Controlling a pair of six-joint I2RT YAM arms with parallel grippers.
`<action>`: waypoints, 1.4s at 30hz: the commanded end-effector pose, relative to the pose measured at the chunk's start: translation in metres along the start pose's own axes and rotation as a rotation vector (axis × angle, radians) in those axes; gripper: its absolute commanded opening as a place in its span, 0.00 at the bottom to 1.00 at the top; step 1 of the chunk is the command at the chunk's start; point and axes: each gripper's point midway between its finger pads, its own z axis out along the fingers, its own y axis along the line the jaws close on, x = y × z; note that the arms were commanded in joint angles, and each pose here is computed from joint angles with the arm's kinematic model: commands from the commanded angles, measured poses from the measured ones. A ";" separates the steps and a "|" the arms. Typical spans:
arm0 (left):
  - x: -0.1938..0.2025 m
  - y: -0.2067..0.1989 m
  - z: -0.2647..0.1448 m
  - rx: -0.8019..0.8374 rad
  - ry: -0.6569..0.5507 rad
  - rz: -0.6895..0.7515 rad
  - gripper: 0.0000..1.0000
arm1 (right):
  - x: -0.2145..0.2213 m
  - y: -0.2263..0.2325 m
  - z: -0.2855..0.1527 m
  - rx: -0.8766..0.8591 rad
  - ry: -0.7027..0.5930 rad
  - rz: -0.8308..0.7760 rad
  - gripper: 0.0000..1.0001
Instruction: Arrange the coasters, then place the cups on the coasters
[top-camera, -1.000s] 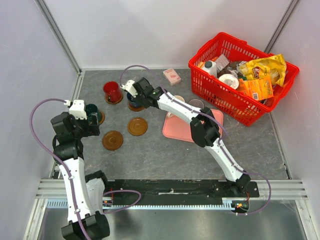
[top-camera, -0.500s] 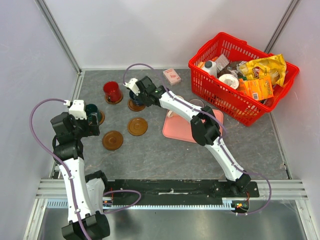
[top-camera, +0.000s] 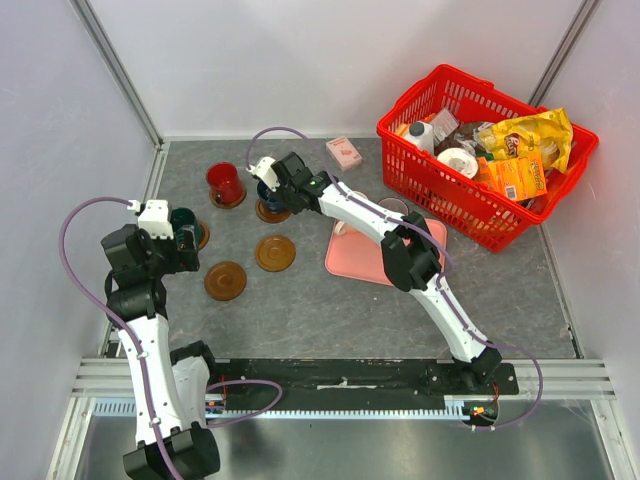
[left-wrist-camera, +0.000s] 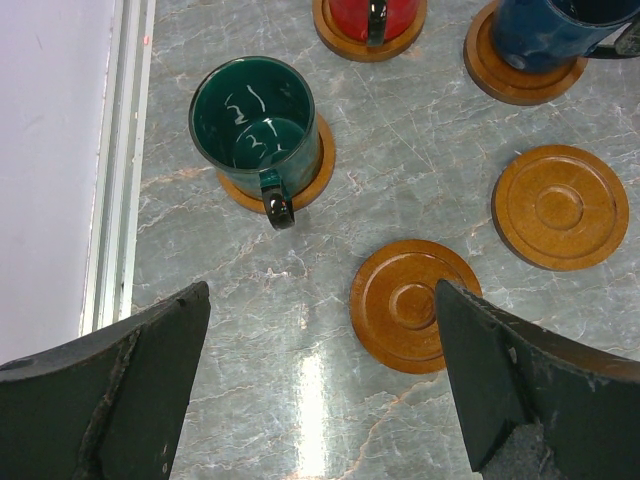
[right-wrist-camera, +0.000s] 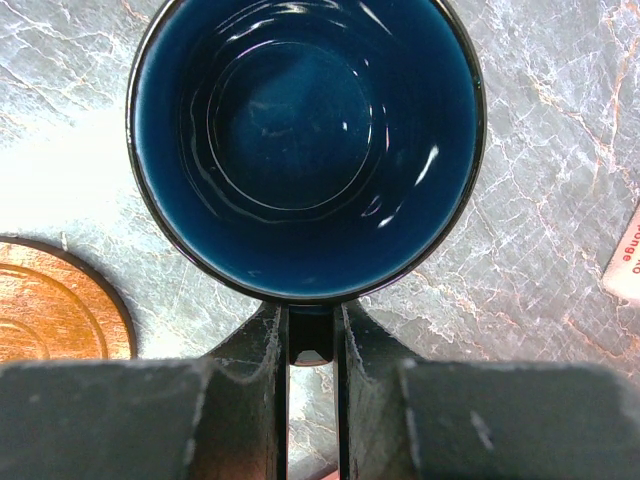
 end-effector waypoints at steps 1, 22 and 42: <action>-0.011 0.000 0.001 0.014 -0.047 0.026 0.99 | -0.030 -0.002 -0.009 0.000 -0.096 0.010 0.02; -0.011 0.001 0.001 0.010 -0.048 0.025 0.99 | -0.038 -0.015 -0.026 0.059 -0.095 -0.026 0.70; -0.035 -0.045 -0.018 0.264 -0.114 0.068 0.99 | 0.074 -0.074 -0.216 0.251 0.040 -0.031 0.98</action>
